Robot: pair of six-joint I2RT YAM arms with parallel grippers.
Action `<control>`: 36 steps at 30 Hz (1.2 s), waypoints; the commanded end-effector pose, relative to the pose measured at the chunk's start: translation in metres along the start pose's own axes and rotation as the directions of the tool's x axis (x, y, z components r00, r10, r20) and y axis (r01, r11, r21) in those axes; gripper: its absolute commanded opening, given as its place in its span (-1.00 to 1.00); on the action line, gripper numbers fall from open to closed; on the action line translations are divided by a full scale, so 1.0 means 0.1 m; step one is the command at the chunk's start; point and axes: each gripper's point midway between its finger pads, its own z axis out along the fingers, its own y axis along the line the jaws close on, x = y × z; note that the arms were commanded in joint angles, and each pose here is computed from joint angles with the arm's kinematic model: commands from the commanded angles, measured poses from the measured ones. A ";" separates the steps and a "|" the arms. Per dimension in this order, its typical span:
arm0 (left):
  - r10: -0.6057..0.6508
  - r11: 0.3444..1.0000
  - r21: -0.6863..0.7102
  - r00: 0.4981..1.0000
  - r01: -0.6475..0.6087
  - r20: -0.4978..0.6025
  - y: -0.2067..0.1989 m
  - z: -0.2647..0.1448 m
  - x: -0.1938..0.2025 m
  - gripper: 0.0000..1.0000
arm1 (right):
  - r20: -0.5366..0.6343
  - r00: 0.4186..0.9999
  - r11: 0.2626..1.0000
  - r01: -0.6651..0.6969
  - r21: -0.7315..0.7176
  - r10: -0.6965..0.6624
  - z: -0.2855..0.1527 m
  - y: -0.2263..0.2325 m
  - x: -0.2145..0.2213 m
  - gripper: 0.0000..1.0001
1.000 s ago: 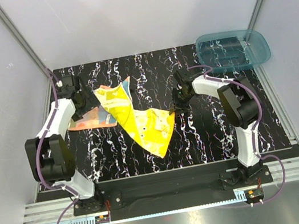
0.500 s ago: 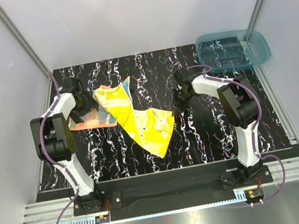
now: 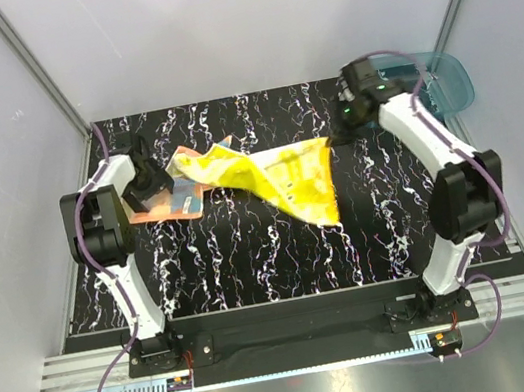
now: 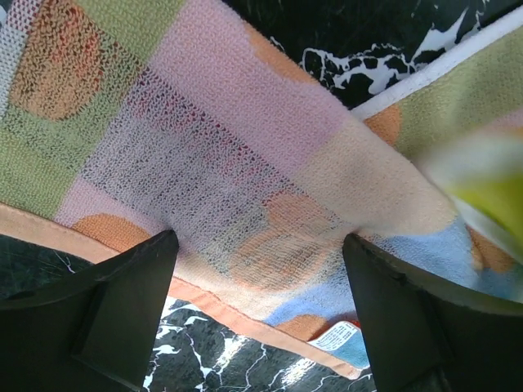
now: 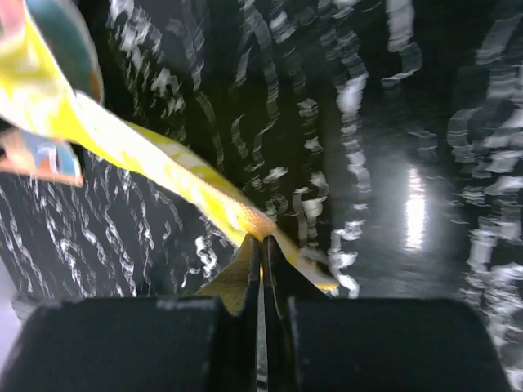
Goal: Roll the towels
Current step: Move the towel to the center of the board, then flatten the towel
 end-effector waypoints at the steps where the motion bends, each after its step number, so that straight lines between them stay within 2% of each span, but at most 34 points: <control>1: -0.031 0.996 -0.081 0.999 0.029 -0.021 0.27 0.15 -0.04 0.76 | 0.078 0.997 0.994 -0.032 0.105 0.024 -0.47 -0.42 -0.24 -1.00; 4: -0.071 0.992 -0.105 0.997 0.068 -0.021 0.43 0.15 -0.14 0.76 | 0.138 0.989 0.987 -0.078 0.143 0.058 -0.65 -0.62 -0.34 -1.00; 8: -0.162 0.976 -0.152 0.987 0.158 -0.012 0.80 0.16 -0.31 0.76 | 0.116 0.990 0.978 -0.096 0.184 0.076 -0.63 -0.73 -0.24 -1.00; 11: -0.218 0.967 -0.130 0.976 0.217 0.007 0.90 0.08 -0.42 0.65 | 0.090 0.993 0.970 -0.100 0.221 0.082 -0.58 -0.83 -0.16 -1.00; 13: -0.218 0.967 -0.124 0.975 0.221 0.031 0.90 0.00 -0.42 0.65 | 0.077 0.993 0.970 -0.099 0.220 0.083 -0.55 -0.84 -0.13 -1.00; 16: -0.186 0.979 -0.063 0.974 0.195 0.130 0.70 -0.28 -0.51 0.66 | 0.065 0.994 0.974 -0.100 0.205 0.088 -0.54 -0.82 -0.09 -1.00; 21: 0.001 1.000 0.028 0.964 -0.009 0.265 -0.04 -0.86 -0.48 0.71 | 0.062 0.994 0.974 -0.098 0.203 0.087 -0.55 -0.82 -0.06 -1.00; 23: 0.088 0.987 0.104 0.953 -0.123 0.288 -0.51 -1.01 -0.36 0.73 | 0.060 0.993 0.976 -0.107 0.191 0.097 -0.55 -0.79 -0.05 -1.00; 29: 0.327 0.862 0.304 0.903 -0.406 0.280 -1.72 -1.17 0.19 0.74 | 0.045 0.992 0.981 -0.122 0.150 0.116 -0.55 -0.72 -0.01 -1.00; 31: 0.381 0.839 0.314 0.892 -0.444 0.244 -1.92 -1.01 0.38 0.75 | 0.038 0.992 0.980 -0.123 0.155 0.118 -0.55 -0.74 0.02 -1.00; 32: 0.409 0.796 0.375 0.879 -0.475 0.244 -2.15 -1.10 0.51 0.75 | 0.040 0.992 0.981 -0.123 0.153 0.118 -0.55 -0.73 0.03 -1.00; 36: 0.483 0.737 0.436 0.854 -0.517 0.195 -2.54 -0.92 0.93 0.75 | 0.030 0.992 0.981 -0.125 0.151 0.122 -0.53 -0.74 0.07 -1.00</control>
